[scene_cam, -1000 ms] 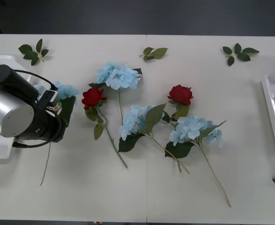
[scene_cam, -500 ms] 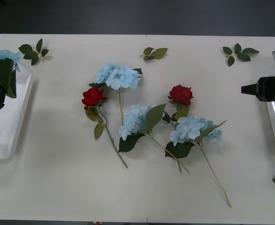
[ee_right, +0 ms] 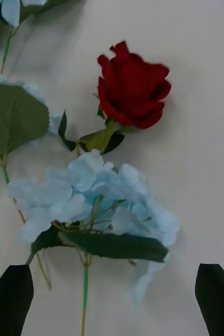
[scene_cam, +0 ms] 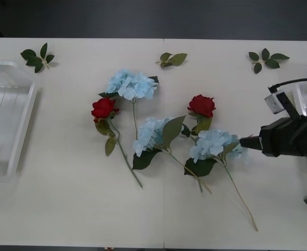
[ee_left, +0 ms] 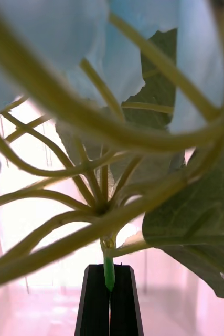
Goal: Put the red flowers into the right box and the blue flowers into the left box
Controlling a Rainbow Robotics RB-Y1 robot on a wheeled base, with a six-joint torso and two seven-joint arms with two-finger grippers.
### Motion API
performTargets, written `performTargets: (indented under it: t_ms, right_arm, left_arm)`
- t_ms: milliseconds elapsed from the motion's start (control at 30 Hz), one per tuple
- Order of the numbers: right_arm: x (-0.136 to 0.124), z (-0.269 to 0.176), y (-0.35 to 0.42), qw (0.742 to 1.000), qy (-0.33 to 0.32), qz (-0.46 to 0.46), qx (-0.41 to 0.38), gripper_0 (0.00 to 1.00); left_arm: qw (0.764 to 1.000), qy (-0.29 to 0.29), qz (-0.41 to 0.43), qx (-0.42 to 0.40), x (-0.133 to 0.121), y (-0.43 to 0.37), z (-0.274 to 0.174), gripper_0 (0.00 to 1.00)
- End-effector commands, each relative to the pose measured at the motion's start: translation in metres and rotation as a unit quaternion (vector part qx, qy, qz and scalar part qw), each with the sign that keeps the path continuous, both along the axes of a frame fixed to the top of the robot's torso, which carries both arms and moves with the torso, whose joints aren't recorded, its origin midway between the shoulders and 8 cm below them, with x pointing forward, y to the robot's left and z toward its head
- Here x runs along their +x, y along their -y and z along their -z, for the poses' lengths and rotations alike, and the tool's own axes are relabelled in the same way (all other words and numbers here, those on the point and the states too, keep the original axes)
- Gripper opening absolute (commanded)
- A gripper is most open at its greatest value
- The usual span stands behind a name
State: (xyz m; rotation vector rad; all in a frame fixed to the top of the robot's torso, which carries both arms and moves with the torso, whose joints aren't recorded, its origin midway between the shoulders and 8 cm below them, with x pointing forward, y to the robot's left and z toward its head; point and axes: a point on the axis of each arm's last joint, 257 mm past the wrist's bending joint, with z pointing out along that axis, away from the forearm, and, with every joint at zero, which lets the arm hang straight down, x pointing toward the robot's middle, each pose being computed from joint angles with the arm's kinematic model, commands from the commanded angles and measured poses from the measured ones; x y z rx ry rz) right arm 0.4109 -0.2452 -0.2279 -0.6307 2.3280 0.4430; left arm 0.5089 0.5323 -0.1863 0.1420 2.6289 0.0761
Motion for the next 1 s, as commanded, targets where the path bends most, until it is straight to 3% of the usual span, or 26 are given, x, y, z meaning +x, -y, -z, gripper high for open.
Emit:
performTargets:
  t_ms: [33, 233, 267, 300, 333, 367, 700, 1000]
  right_arm:
    - [-0.013, 0.002, -0.016, 0.999, -0.018, -0.028, -0.012, 0.90]
    - [-0.023, 0.018, 0.019, 0.992, -0.050, -0.032, -0.113, 0.89]
    - [-0.027, 0.020, 0.025, 0.990, -0.061, -0.026, -0.128, 0.90]
    - [-0.030, 0.021, 0.029, 0.988, -0.066, -0.021, -0.138, 0.90]
    - [-0.034, 0.024, 0.034, 0.986, -0.074, -0.014, -0.152, 0.89]
    - [-0.036, 0.024, 0.038, 0.983, -0.078, -0.009, -0.163, 0.89]
    - [-0.047, 0.051, 0.041, 0.970, -0.079, 0.025, -0.227, 0.89]
    - [-0.045, 0.080, 0.020, 0.969, -0.066, 0.024, -0.238, 0.89]
  left_arm:
    - [0.998, 0.022, 0.023, 0.047, 0.007, -0.024, -0.016, 0.00]
    - [0.997, 0.026, 0.030, 0.060, 0.009, -0.030, -0.012, 0.02]
    - [0.997, 0.025, 0.032, 0.062, 0.008, -0.030, -0.012, 0.38]
    - [0.997, 0.025, 0.034, 0.062, 0.009, -0.029, -0.011, 0.64]
    - [0.997, 0.025, 0.037, 0.061, 0.009, -0.028, -0.011, 0.87]
    - [0.997, 0.026, 0.040, 0.059, 0.010, -0.026, -0.011, 0.98]
    - [0.994, 0.002, 0.110, 0.000, -0.003, 0.032, -0.022, 1.00]
    - [0.988, -0.069, 0.112, -0.078, -0.029, 0.124, -0.010, 1.00]
